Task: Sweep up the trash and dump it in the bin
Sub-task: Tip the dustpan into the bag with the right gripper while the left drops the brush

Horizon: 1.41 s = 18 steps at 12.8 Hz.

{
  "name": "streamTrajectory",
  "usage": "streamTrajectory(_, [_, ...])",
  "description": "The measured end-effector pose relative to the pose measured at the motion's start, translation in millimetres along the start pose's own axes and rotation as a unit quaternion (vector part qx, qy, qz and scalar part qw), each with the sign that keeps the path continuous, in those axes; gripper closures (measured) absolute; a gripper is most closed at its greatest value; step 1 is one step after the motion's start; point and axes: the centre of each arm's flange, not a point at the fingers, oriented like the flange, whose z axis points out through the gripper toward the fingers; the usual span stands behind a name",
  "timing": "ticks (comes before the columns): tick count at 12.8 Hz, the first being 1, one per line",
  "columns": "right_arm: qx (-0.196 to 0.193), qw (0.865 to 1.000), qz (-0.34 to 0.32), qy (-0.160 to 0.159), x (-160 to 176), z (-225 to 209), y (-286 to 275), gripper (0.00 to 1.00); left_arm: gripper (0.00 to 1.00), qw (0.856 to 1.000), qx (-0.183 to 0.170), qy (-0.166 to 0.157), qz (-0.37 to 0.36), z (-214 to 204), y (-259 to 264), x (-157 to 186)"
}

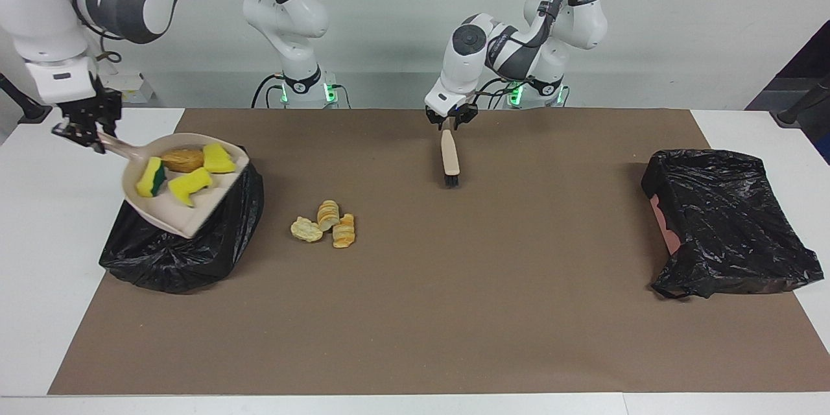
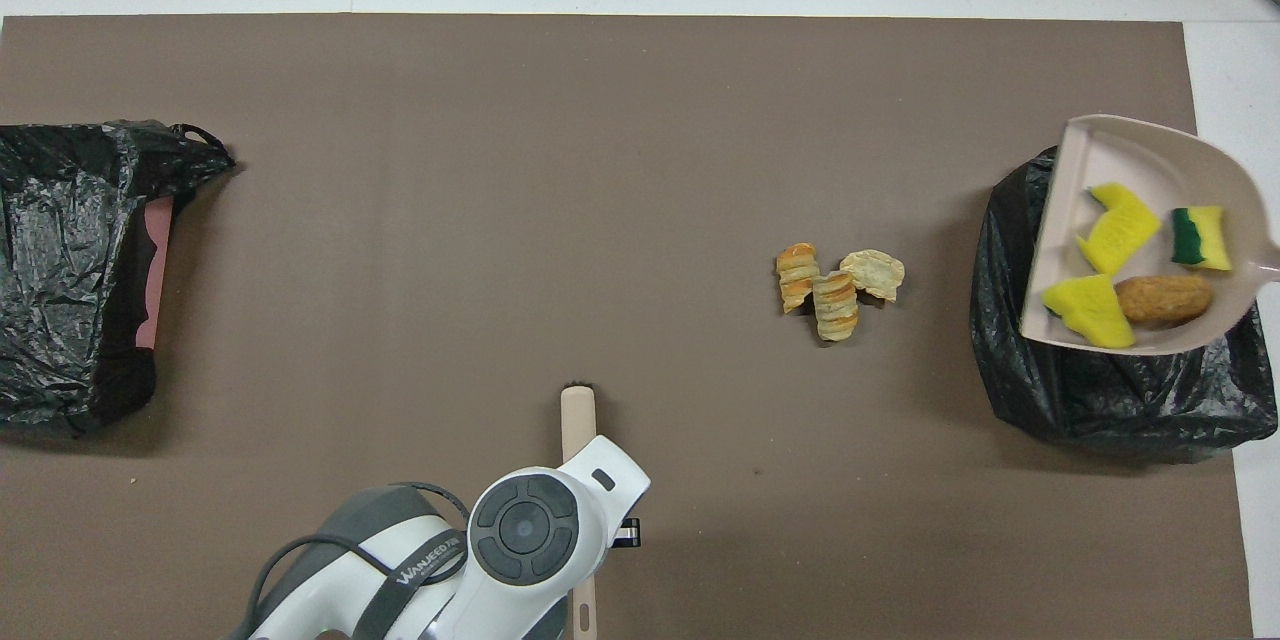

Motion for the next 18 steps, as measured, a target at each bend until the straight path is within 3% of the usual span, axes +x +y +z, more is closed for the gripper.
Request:
streamTrajectory(3, [0.01, 0.995, -0.077, -0.067, -14.6, 15.1, 3.9, 0.68, 0.03, 0.999, -0.019, 0.013, -0.029, -19.2, -15.6, 28.1])
streamTrajectory(4, [0.011, 0.99, -0.104, -0.091, -13.0, 22.4, 7.8, 0.68, 0.0, 0.999, -0.029, 0.021, -0.035, -30.8, -24.9, 42.9])
streamTrajectory(6, [0.006, 0.978, -0.157, -0.137, 0.6, 31.7, 16.7, 0.68, 0.0, 0.998, -0.046, 0.038, -0.029, -53.0, -50.6, 74.1])
streamTrajectory(12, [0.006, 0.939, -0.251, -0.233, 35.8, 29.8, 27.9, 0.68, 0.0, 0.994, -0.062, 0.084, 0.043, -92.5, -165.9, 181.4])
streamTrajectory(15, [0.005, 0.927, -0.274, -0.257, 50.3, 23.2, 30.3, 0.68, 0.0, 0.991, -0.056, 0.109, 0.056, -109.2, -227.6, 217.1])
streamTrajectory(18, [0.018, 0.919, -0.283, -0.273, 43.5, 11.6, 25.3, 0.68, 0.0, 0.988, -0.046, 0.143, 0.038, -140.4, -278.3, 234.7])
